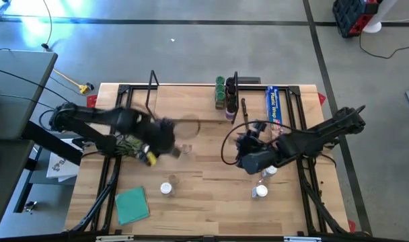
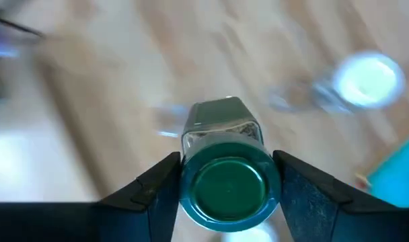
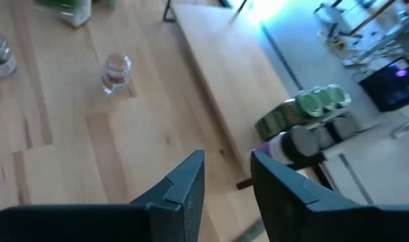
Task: Shelf spices
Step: Put the green seasoning bottle on the shelf aligned with the other green seasoning bottles
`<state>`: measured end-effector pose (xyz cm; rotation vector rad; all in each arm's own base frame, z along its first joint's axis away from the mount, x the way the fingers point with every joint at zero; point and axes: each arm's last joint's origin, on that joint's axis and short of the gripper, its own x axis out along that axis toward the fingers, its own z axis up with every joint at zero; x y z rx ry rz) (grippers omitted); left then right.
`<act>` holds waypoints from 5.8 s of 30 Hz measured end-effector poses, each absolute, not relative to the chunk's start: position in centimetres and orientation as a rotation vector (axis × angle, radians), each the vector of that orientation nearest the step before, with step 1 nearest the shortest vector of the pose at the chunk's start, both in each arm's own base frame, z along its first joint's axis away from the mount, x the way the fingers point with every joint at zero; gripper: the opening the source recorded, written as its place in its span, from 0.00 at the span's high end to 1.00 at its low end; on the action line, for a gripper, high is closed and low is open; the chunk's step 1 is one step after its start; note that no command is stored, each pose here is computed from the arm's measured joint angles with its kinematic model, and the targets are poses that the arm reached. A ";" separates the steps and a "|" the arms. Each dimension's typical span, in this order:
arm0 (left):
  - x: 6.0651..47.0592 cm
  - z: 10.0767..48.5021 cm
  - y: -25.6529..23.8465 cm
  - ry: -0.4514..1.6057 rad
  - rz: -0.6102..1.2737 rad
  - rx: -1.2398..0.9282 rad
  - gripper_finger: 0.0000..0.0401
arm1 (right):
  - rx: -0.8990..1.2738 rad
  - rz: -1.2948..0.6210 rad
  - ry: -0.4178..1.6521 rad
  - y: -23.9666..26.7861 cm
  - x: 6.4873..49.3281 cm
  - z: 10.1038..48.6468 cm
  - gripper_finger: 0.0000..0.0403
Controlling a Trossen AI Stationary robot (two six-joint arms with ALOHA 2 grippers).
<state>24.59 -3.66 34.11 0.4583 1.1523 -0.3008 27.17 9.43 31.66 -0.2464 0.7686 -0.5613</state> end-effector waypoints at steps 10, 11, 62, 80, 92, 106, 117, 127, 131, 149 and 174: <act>34.5 34.2 5.7 1.166 -0.178 0.574 0.50 | -0.241 -0.620 0.720 10.5 25.7 32.0 0.71; 35.5 33.7 6.6 1.170 -0.175 0.583 0.50 | -0.232 -0.624 0.721 10.6 25.5 31.9 0.71; 42.0 26.5 17.3 1.126 -0.125 0.407 0.40 | -0.230 -0.626 0.720 11.8 24.3 31.7 0.71; 41.9 26.7 17.5 1.120 -0.125 0.426 0.35 | -0.220 -0.629 0.716 11.8 24.3 31.7 0.71; 42.1 28.7 17.6 1.069 -0.099 0.453 0.35 | -0.218 -0.629 0.714 11.8 24.3 31.7 0.71; 39.0 31.8 17.4 1.190 -0.154 0.218 0.53 | -0.220 -0.628 0.715 11.8 24.3 31.7 0.71; 38.3 24.8 17.6 1.304 -0.108 0.057 0.98 | -0.227 -0.607 0.727 12.1 24.1 31.7 0.71; 38.9 20.2 17.3 1.217 0.010 -0.018 0.99 | -0.248 -0.597 0.702 12.8 23.7 31.8 0.71; 39.4 20.0 17.2 1.165 0.028 -0.005 0.99 | -0.250 -0.601 0.698 12.8 23.7 31.8 0.71; 40.7 20.4 16.5 1.087 0.060 0.074 0.99 | -0.233 -0.608 0.689 12.8 23.7 31.8 0.71; 40.6 21.2 18.3 1.027 0.225 0.103 0.99 | -0.220 -0.607 0.684 12.9 23.8 31.8 0.71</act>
